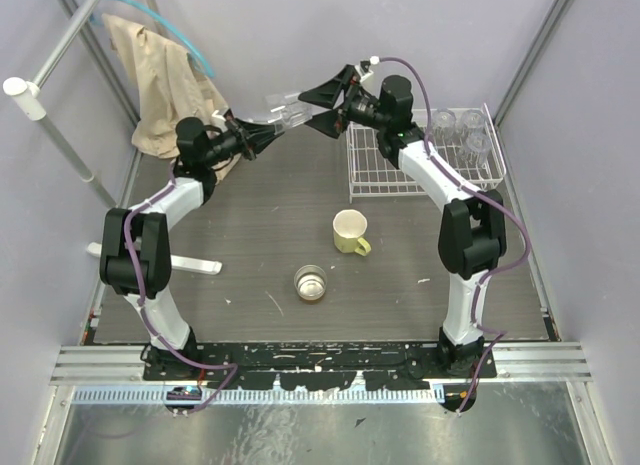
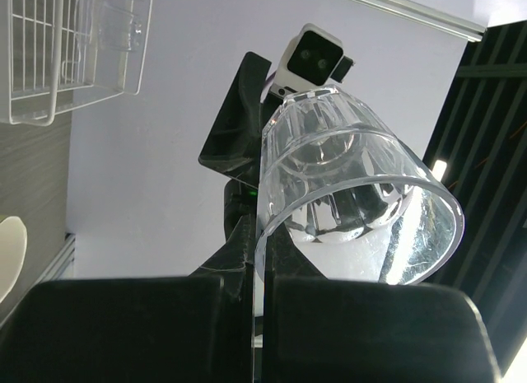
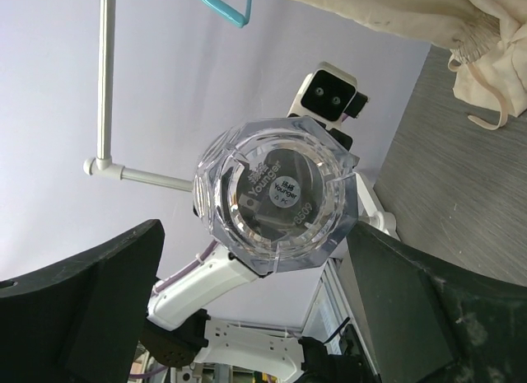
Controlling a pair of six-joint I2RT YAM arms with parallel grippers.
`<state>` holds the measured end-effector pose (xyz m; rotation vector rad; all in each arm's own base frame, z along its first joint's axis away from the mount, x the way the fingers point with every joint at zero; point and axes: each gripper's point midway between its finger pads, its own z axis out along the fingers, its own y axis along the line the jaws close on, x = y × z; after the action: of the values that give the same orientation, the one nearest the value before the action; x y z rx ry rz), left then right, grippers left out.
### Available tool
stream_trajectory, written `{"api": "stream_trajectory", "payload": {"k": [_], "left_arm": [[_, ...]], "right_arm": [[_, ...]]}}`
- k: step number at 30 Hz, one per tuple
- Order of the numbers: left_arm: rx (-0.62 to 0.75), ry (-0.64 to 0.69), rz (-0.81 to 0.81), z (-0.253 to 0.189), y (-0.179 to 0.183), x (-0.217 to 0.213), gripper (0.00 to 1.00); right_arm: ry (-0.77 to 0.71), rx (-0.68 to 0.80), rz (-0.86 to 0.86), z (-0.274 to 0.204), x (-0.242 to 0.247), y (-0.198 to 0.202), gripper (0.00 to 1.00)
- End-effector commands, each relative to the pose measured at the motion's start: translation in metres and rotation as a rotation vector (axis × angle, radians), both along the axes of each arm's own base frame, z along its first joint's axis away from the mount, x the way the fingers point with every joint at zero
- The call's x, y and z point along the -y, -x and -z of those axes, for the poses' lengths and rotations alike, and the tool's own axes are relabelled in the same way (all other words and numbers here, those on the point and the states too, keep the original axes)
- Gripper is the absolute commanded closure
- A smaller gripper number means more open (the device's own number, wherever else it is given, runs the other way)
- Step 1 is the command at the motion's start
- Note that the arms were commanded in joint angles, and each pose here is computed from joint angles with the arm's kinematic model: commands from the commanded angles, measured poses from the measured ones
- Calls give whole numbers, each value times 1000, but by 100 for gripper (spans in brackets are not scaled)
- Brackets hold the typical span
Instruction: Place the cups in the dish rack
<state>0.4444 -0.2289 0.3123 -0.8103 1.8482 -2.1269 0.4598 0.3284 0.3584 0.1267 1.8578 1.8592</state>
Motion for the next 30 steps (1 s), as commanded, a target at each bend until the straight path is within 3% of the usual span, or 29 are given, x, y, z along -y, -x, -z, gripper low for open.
{"api": "stream_trajectory", "payload": {"k": [1, 19, 24, 27, 30], "left_arm": [[68, 2, 13, -16, 11, 1, 100], [63, 5, 17, -13, 13, 13, 100], [62, 8, 7, -11, 10, 12, 100], [71, 12, 4, -13, 7, 13, 98], [78, 10, -1, -14, 4, 13, 83]], "right_arm": [[-51, 90, 17, -33, 1, -1, 2], [-59, 83, 26, -31, -1, -3, 13], [-51, 83, 20, -29, 0, 0, 29], [-46, 77, 19, -25, 1, 2, 45], [-41, 69, 24, -22, 2, 4, 59]]}}
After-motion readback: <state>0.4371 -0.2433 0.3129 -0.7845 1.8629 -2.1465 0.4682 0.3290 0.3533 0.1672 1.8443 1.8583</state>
